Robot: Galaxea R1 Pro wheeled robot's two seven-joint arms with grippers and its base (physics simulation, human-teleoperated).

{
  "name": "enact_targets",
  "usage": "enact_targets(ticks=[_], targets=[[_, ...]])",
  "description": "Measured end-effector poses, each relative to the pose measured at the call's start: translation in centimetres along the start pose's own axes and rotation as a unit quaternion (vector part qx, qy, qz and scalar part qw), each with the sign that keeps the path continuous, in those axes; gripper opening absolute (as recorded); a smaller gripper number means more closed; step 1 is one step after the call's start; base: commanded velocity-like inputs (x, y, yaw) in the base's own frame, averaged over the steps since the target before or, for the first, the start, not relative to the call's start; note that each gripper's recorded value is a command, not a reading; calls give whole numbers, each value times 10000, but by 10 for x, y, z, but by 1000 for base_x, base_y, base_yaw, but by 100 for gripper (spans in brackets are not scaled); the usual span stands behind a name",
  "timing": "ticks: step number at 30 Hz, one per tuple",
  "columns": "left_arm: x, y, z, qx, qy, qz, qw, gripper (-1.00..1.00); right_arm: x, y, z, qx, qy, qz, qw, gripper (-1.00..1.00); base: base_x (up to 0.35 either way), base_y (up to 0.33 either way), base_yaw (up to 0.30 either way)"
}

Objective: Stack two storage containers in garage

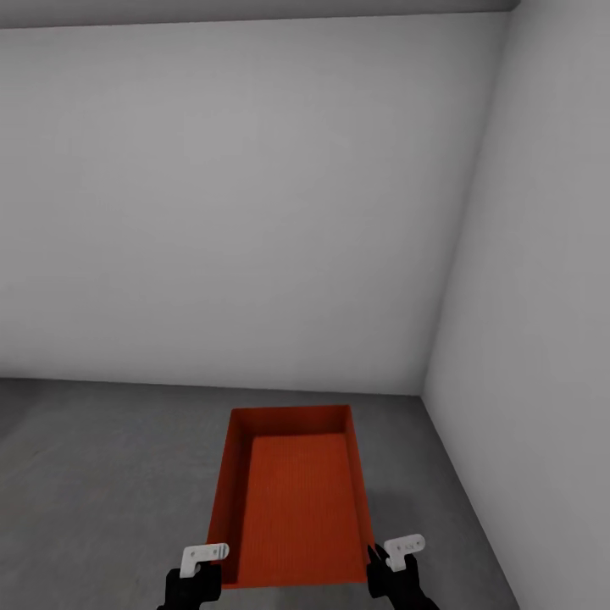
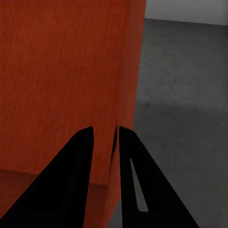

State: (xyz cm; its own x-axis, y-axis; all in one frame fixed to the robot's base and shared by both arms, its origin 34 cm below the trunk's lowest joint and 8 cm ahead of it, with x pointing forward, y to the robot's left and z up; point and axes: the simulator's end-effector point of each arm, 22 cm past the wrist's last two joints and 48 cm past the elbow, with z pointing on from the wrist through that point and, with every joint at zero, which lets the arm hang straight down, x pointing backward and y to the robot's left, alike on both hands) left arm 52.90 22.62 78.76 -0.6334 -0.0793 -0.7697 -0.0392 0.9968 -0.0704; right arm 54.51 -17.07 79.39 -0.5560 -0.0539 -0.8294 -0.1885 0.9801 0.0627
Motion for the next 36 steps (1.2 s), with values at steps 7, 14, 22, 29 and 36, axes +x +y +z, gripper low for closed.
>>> enact_targets(ticks=[7, 14, 22, 29, 36], targets=[[0, 0, 0, -2, 4, -1, 10000, -100, 0, 0, 0, 0, 6, 0, 10000, -100, 93, 0, -36], [1, 0, 0, -3, 8, 0, 10000, -100, 1, 0, 0, -1, 11, 1, 10000, -100, 4, 0, -132], [1, 0, 0, -1, 9, -3, 10000, -100, 1, 0, 0, -2, 11, 1, 10000, -100, 0, 0, -6], [1, 0, 0, -1, 8, -3, 10000, -100, 1, 0, 0, -2, 10, 1, 10000, -100, 0, 0, 0], [1, 0, 0, -1, 8, -3, 10000, -100, 1, 0, 0, -2, 10, 1, 10000, -100, 0, 0, 0]])
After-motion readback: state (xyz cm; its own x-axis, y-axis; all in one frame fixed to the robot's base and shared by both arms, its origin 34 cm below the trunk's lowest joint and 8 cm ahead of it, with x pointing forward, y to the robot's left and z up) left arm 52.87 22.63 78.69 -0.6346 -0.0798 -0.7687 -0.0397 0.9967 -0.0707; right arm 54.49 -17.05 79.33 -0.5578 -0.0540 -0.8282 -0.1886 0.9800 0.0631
